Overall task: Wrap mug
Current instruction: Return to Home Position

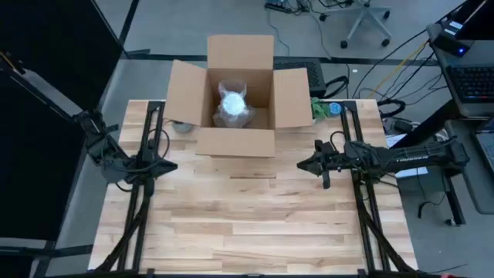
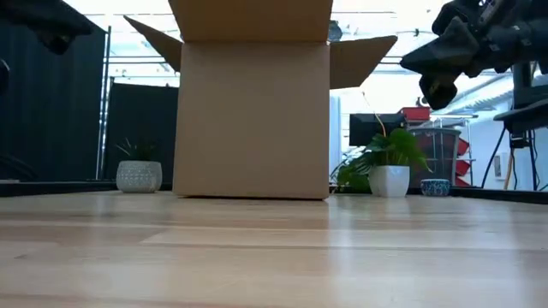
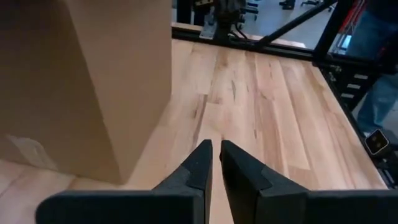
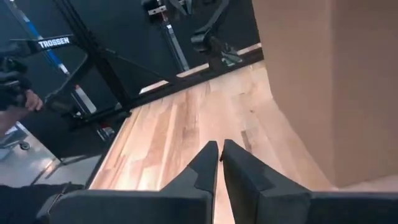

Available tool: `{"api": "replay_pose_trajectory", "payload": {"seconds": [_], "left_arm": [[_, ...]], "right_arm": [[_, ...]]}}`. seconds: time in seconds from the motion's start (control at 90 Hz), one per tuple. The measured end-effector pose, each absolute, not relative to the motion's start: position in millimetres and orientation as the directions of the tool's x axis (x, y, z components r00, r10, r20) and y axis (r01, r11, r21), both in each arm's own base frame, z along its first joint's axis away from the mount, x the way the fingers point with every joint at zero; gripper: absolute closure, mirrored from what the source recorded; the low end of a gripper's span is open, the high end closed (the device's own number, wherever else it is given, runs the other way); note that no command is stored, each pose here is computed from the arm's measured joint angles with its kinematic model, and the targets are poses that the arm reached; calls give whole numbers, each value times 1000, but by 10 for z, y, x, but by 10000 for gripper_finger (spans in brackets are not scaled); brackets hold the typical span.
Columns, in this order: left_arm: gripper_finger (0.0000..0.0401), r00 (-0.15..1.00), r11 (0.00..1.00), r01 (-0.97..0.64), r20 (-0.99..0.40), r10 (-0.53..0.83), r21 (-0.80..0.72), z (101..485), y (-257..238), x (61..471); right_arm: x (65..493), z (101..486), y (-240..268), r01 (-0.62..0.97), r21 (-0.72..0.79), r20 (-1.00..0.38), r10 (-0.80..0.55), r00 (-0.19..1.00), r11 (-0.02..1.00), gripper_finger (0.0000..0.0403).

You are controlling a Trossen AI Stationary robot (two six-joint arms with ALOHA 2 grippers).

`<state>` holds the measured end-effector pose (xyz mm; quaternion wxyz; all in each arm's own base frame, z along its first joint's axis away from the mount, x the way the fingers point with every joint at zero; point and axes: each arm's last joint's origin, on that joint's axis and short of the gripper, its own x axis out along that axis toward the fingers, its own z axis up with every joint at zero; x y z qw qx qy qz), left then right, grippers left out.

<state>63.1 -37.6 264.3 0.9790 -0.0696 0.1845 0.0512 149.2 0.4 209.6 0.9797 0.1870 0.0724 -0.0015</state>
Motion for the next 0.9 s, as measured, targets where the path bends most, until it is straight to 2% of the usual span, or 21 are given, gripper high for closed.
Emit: {"api": "replay_pose_trajectory", "payload": {"seconds": [0.244,0.4,0.478,0.633,0.767,0.9], "left_arm": [[381,930,991,-104,-362,68,-81,2650,-369,624],[381,947,991,-68,-321,29,-112,2695,-398,644],[381,957,994,-21,-291,-12,-111,2695,-436,672],[381,964,983,140,-212,-163,-118,2697,-522,712],[381,952,956,274,-110,-284,-100,2716,-560,712],[381,931,931,355,-53,-361,-87,2697,-588,713]], "right_arm": [[1414,2151,1,29,304,-86,-3,996,952,392],[1300,1989,1,24,310,-69,-3,998,951,392],[1244,1857,1,24,324,-65,-3,998,946,392],[1159,1737,1,-8,305,35,-3,999,952,392],[1119,1650,-15,62,298,-44,-51,998,953,392],[1090,1648,-14,62,266,-45,-51,998,962,392]]}}
